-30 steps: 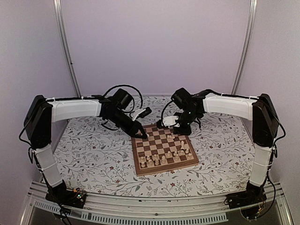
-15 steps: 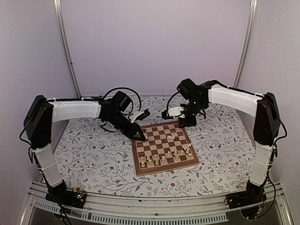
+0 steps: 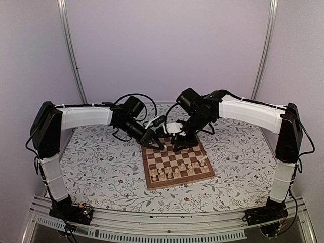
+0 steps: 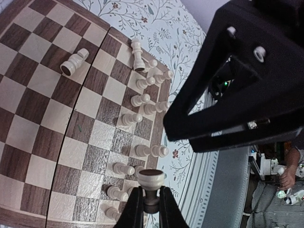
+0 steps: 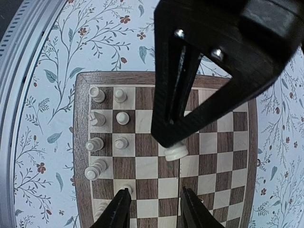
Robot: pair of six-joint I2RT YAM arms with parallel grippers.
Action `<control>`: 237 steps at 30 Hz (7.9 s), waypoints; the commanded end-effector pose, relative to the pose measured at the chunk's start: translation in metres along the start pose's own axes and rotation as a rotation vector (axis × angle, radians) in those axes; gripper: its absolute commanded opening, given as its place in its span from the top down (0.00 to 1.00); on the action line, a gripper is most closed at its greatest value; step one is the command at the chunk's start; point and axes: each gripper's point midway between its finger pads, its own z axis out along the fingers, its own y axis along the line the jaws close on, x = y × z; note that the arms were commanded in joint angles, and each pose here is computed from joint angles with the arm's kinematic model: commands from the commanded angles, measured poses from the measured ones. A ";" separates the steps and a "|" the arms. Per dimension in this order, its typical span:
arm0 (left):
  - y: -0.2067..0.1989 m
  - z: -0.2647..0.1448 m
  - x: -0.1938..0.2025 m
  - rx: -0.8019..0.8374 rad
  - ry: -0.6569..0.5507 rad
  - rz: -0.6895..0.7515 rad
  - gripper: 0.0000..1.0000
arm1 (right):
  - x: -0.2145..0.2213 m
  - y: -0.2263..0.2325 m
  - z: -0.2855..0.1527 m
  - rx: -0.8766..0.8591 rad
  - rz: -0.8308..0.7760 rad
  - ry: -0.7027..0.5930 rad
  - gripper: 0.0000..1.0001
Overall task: Set up the chess pieces on the board
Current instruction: Place the chess piece on the chessboard, then pick up the chess piece from the chessboard.
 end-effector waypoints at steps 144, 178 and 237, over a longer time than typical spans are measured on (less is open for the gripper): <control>-0.003 0.089 0.023 -0.568 0.444 0.343 0.94 | 0.145 -0.027 -0.077 0.257 0.630 -0.325 0.50; -0.004 0.104 0.021 -0.578 0.442 0.350 0.70 | 0.143 -0.024 -0.078 0.234 0.634 -0.331 0.49; -0.006 0.016 -0.050 -0.547 0.001 0.266 0.67 | 0.177 0.008 0.028 -0.044 0.171 0.112 0.79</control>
